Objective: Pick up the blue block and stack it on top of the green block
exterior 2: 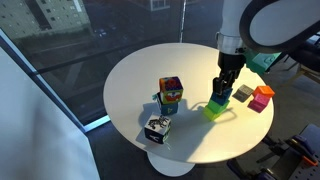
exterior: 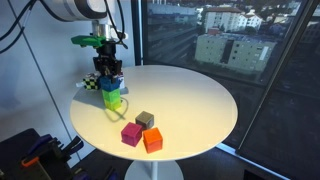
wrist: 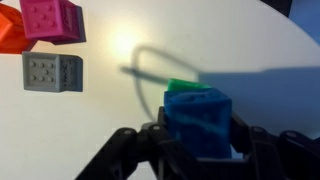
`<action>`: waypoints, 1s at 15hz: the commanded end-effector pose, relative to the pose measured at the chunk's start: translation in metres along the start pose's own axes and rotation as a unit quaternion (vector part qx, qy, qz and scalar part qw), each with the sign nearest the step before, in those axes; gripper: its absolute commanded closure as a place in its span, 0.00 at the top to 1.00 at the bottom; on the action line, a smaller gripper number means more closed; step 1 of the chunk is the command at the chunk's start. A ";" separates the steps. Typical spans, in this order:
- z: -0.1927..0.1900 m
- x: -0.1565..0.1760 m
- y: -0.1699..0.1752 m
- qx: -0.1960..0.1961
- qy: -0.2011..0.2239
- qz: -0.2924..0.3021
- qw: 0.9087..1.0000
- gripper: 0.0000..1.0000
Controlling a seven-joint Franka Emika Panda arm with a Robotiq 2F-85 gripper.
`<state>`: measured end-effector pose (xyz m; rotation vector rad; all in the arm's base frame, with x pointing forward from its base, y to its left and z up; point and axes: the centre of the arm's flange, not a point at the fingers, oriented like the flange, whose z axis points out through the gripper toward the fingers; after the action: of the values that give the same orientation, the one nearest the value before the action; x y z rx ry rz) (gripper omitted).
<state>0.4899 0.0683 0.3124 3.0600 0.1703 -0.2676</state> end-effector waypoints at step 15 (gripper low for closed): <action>-0.019 -0.004 0.001 0.006 0.025 0.002 1.000 1.00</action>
<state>0.4911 0.0689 0.3181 3.0634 0.1735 -0.2423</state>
